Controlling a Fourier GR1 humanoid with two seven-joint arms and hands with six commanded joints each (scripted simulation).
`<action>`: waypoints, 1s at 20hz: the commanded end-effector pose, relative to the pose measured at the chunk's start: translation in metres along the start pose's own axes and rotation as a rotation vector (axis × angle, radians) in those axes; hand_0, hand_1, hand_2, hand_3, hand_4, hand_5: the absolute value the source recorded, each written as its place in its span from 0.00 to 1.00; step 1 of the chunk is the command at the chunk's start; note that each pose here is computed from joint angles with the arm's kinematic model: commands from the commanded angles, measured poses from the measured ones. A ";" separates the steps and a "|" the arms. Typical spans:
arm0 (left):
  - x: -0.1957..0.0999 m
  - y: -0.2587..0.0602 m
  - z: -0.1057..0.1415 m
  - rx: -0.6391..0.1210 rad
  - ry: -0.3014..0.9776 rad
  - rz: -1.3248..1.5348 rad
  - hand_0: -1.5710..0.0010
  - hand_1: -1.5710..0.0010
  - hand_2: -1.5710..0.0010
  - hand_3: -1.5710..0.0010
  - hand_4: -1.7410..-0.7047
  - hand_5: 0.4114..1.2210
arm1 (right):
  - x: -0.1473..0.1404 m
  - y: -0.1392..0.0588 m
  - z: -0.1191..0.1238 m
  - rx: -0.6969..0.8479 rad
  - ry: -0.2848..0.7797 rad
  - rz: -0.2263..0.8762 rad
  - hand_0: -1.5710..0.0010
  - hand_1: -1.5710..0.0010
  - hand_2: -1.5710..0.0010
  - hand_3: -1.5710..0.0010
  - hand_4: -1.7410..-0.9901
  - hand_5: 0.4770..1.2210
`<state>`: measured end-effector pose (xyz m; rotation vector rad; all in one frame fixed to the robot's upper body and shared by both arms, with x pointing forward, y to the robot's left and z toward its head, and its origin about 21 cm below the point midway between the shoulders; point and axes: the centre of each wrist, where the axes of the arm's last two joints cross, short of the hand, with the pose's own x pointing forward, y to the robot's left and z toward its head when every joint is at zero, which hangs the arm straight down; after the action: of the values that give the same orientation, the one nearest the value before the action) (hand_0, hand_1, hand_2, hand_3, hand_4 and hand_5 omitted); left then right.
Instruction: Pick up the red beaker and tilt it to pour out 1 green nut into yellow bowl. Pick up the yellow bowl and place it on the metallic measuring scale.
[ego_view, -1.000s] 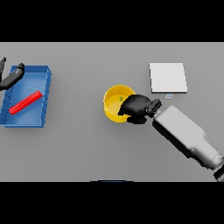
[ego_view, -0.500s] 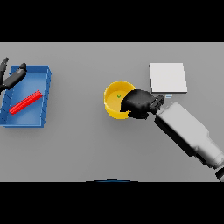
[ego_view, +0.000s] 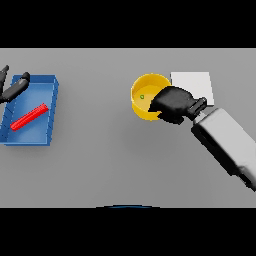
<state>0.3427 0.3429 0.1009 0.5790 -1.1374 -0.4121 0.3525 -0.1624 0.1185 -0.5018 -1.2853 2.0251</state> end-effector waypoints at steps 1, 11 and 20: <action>0.003 -0.004 0.001 0.000 0.004 -0.003 1.00 1.00 1.00 1.00 0.99 0.34 | 0.000 0.001 0.003 -0.003 -0.006 0.000 0.01 0.00 0.04 0.26 0.00 1.00; 0.005 0.002 0.006 0.011 0.034 0.000 1.00 1.00 1.00 1.00 0.97 0.39 | -0.057 -0.006 0.015 -0.091 0.191 -0.033 0.00 0.00 0.02 0.27 0.00 1.00; 0.006 0.002 0.008 0.012 0.036 -0.014 1.00 1.00 1.00 1.00 0.99 0.38 | -0.106 0.027 0.014 -0.100 0.322 -0.082 0.00 0.00 0.05 0.24 0.00 1.00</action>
<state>0.3374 0.3392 0.1092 0.6036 -1.1048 -0.4056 0.4084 -0.2555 0.0969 -0.7763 -1.1872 1.7341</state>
